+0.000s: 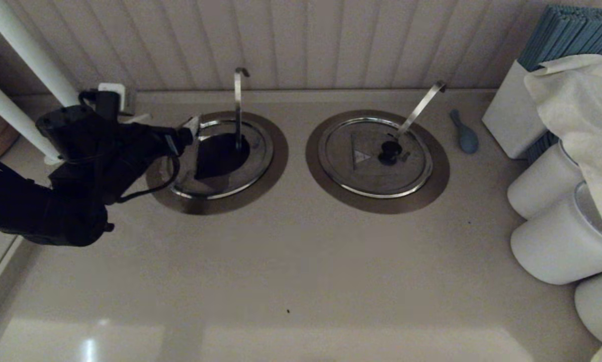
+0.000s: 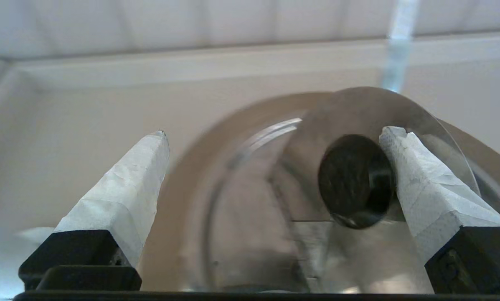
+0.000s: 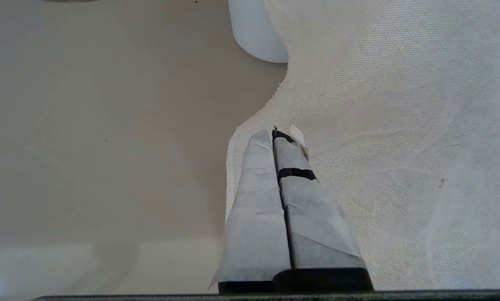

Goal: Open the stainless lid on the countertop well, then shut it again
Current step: Open the lid, then stir with a spoon

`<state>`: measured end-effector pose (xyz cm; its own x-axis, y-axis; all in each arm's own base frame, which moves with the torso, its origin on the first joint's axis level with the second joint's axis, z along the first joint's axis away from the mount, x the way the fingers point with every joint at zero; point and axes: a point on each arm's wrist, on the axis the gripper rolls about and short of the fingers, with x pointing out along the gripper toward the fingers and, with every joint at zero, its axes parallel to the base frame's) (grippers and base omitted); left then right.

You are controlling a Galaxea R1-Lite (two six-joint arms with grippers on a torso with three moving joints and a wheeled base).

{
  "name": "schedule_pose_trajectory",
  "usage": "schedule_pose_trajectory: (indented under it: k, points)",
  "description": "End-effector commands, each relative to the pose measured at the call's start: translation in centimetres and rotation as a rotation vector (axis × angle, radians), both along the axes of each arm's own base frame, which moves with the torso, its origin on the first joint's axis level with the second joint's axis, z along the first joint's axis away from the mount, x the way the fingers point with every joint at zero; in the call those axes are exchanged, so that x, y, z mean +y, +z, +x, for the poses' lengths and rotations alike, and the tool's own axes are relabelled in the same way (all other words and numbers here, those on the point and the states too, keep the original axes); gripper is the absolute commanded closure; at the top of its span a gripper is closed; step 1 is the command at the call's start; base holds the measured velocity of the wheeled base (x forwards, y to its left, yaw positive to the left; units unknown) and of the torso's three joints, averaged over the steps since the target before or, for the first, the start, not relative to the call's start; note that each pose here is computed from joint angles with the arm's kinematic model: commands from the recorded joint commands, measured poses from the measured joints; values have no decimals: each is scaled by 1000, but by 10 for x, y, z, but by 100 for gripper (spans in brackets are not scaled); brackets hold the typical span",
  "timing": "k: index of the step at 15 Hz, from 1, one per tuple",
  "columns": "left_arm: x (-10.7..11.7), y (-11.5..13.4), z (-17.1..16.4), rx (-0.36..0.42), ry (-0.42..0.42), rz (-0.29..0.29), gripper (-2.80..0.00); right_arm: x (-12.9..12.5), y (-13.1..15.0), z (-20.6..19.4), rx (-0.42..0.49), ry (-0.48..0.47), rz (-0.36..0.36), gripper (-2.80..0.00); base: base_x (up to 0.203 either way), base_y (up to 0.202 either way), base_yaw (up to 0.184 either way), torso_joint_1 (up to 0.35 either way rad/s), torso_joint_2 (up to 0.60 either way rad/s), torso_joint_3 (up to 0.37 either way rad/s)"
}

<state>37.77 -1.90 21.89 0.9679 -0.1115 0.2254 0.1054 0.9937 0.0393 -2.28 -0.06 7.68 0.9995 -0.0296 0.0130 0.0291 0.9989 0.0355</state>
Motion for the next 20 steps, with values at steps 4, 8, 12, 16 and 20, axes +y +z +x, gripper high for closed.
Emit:
schedule_pose_trajectory:
  k: [4,8,12,16,20]
  points:
    - [28,13,-8,-48,13,18,-280,0,0,0,1,0,0,0,0,0,0,0,0,0]
    - [74,36,-26,-121,58,53,-280,0,0,0,2,0,0,0,0,0,0,0,0,0]
    - [97,63,-47,-194,109,78,-280,0,0,0,0,-1,0,0,0,0,0,0,0,0]
    - [49,68,-43,-96,-27,-56,-280,0,0,0,0,0,0,0,0,0,0,0,0,0]
    - [-58,50,-24,117,-114,-147,-280,0,0,0,0,0,0,0,0,0,0,0,0,0]
